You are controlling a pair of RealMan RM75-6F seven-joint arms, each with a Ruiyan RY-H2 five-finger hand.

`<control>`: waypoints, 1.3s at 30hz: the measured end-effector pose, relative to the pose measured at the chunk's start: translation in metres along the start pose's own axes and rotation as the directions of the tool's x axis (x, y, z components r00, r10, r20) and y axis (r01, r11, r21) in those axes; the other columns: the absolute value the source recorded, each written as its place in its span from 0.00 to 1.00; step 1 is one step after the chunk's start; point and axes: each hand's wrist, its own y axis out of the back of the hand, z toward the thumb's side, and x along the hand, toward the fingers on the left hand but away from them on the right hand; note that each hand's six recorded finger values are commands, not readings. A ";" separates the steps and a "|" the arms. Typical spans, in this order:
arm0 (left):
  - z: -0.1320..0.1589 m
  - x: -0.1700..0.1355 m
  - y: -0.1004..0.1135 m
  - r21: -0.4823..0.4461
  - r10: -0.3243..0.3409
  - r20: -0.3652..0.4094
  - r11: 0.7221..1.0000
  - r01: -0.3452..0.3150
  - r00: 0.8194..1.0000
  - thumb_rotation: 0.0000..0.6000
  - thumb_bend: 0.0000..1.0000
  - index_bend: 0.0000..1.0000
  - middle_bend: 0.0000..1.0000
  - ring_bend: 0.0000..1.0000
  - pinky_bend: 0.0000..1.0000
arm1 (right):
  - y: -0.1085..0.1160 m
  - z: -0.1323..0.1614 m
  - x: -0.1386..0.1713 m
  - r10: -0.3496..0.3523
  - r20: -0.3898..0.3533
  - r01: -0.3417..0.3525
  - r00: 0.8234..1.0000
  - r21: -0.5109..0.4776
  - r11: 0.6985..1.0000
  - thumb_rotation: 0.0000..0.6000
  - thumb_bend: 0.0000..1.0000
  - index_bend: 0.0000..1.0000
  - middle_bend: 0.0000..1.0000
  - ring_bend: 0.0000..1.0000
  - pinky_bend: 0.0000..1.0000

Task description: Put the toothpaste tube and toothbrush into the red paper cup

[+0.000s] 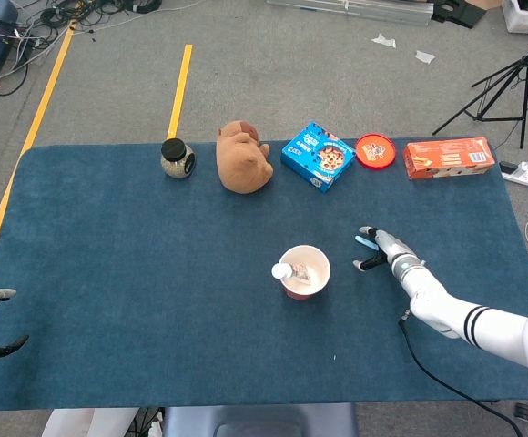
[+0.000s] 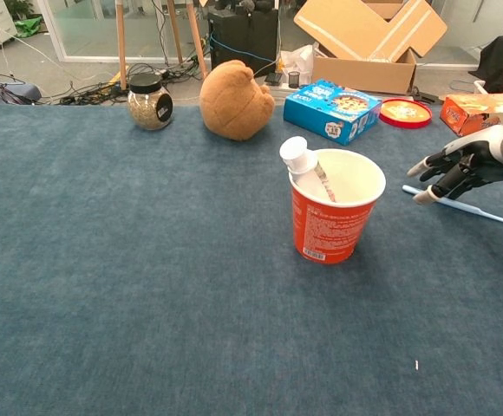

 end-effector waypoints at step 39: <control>0.001 0.000 -0.002 0.007 -0.006 0.004 1.000 0.006 1.000 1.00 0.00 0.29 0.36 0.26 0.31 | 0.022 0.032 0.055 -0.278 -0.322 0.381 0.905 0.319 0.868 1.00 0.24 0.26 0.03 0.00 0.13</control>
